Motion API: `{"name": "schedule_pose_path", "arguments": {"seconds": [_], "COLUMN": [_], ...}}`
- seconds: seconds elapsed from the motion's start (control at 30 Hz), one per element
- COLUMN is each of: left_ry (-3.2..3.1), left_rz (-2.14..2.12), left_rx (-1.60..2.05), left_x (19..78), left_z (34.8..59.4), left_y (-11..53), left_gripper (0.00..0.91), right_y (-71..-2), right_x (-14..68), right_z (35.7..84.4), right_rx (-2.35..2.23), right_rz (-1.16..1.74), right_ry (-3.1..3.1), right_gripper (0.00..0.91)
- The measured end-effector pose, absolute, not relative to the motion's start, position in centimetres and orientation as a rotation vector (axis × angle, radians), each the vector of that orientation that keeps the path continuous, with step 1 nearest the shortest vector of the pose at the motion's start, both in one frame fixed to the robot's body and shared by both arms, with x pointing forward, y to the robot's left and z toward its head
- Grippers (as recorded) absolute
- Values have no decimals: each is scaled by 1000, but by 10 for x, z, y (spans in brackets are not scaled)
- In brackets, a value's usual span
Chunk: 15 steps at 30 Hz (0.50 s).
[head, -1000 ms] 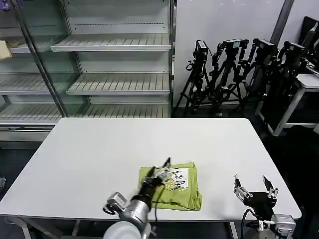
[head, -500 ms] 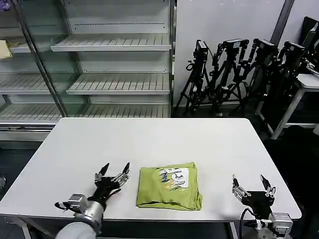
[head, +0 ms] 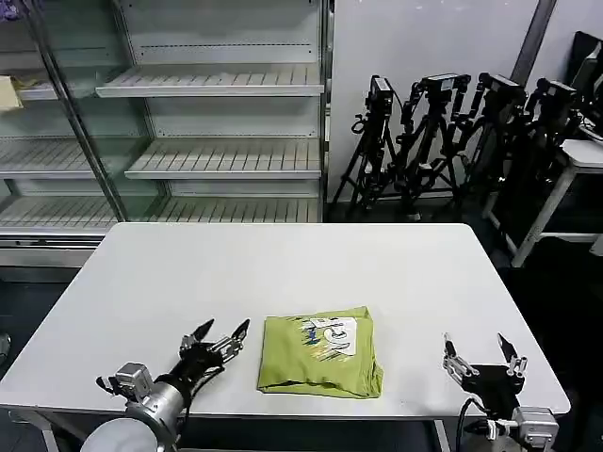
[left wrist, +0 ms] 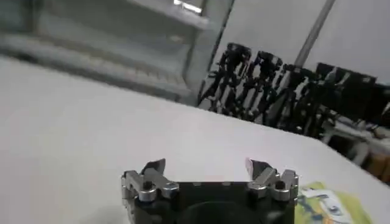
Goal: Fold and organize the clothes.
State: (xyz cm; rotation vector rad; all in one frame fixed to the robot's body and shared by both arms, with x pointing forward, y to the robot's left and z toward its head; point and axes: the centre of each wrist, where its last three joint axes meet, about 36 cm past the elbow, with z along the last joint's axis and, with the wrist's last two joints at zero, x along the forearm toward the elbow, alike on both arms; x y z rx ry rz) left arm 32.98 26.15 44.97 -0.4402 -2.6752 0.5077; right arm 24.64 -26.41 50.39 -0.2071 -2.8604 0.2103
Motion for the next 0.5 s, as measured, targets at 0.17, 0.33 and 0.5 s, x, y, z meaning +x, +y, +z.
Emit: {"name": "schedule_pose_path", "arguments": {"seconds": [0.17,0.33,0.5], "left_ry": [-2543,-2444,-2375], "left_rz": [687,830,920], "left_rx": [-473,-503,-512], "left_x": [328,328,331], "left_z": [443,440,436], "left_y": [256,248,241], "left_gripper": [907,907,907], "right_y": [-265,-264,-264], "right_x": [243,239,235], "right_z": [506,507,510], "right_rx": [-218,-225,-230], "right_rz": [220,224,230], "right_ry": [-2857,-2854,-2853], "right_gripper": [907,907,907]}}
